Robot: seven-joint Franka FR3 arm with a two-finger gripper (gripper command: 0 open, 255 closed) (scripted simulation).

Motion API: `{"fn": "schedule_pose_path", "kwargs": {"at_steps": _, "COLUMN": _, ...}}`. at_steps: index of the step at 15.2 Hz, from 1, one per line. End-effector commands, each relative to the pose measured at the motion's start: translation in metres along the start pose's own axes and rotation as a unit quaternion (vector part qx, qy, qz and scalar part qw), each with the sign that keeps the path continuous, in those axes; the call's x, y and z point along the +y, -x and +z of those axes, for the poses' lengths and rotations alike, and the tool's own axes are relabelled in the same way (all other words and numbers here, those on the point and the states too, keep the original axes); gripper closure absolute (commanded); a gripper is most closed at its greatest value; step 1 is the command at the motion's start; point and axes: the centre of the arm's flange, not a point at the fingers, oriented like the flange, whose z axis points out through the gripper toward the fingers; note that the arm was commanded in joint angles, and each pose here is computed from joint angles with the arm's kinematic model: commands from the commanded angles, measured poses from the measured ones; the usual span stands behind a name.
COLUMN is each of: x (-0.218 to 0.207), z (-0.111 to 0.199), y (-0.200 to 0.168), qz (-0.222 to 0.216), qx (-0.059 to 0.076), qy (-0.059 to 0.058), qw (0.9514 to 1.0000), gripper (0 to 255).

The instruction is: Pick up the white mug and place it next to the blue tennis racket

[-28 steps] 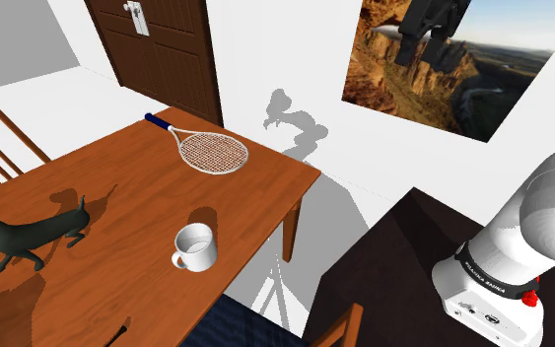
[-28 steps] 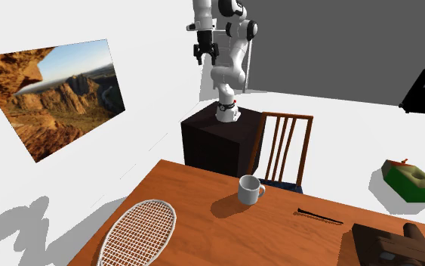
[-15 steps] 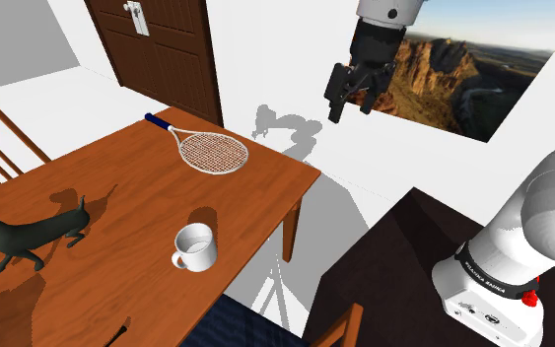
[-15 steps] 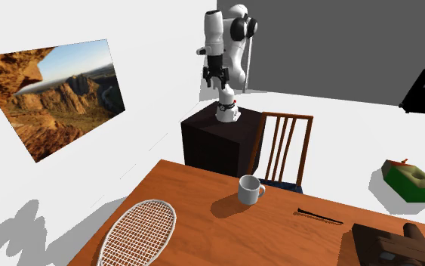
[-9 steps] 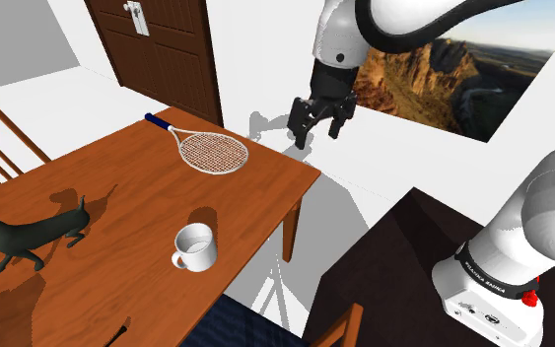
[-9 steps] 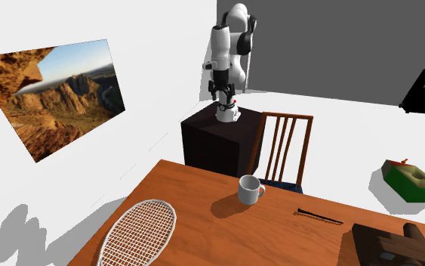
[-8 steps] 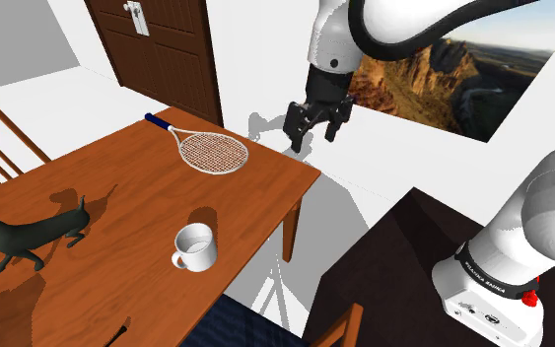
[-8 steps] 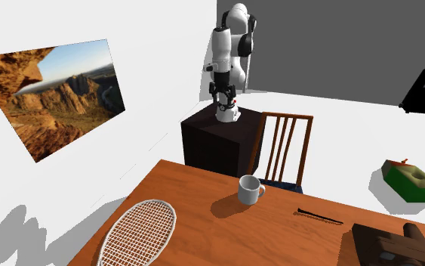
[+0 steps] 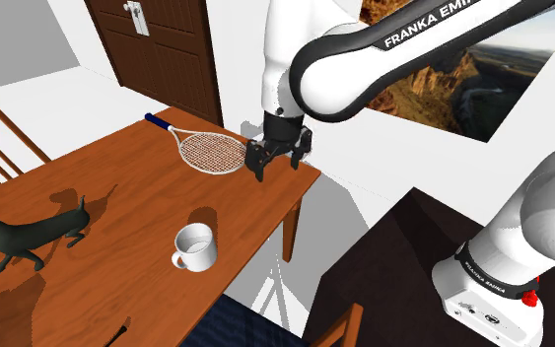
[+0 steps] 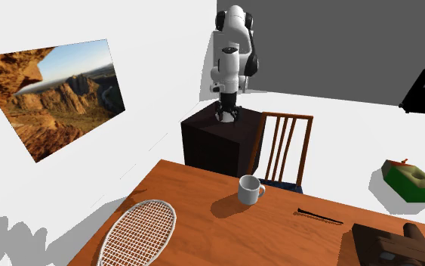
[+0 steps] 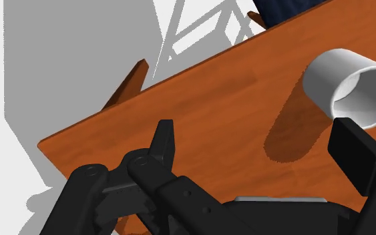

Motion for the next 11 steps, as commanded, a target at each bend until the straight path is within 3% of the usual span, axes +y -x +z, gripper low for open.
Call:
{"fn": "schedule_pose_path", "kwargs": {"at_steps": 1, "x": -0.019, "z": 0.023, "y": -0.004, "qz": 0.004, "qx": 0.000, "qy": 0.002, "qw": 1.0000, "gripper": 0}}
{"fn": "schedule_pose_path", "kwargs": {"at_steps": 11, "x": -0.100, "z": 0.125, "y": -0.039, "qz": 0.024, "qx": -0.001, "qy": 0.015, "qw": 0.9996, "gripper": 0}}
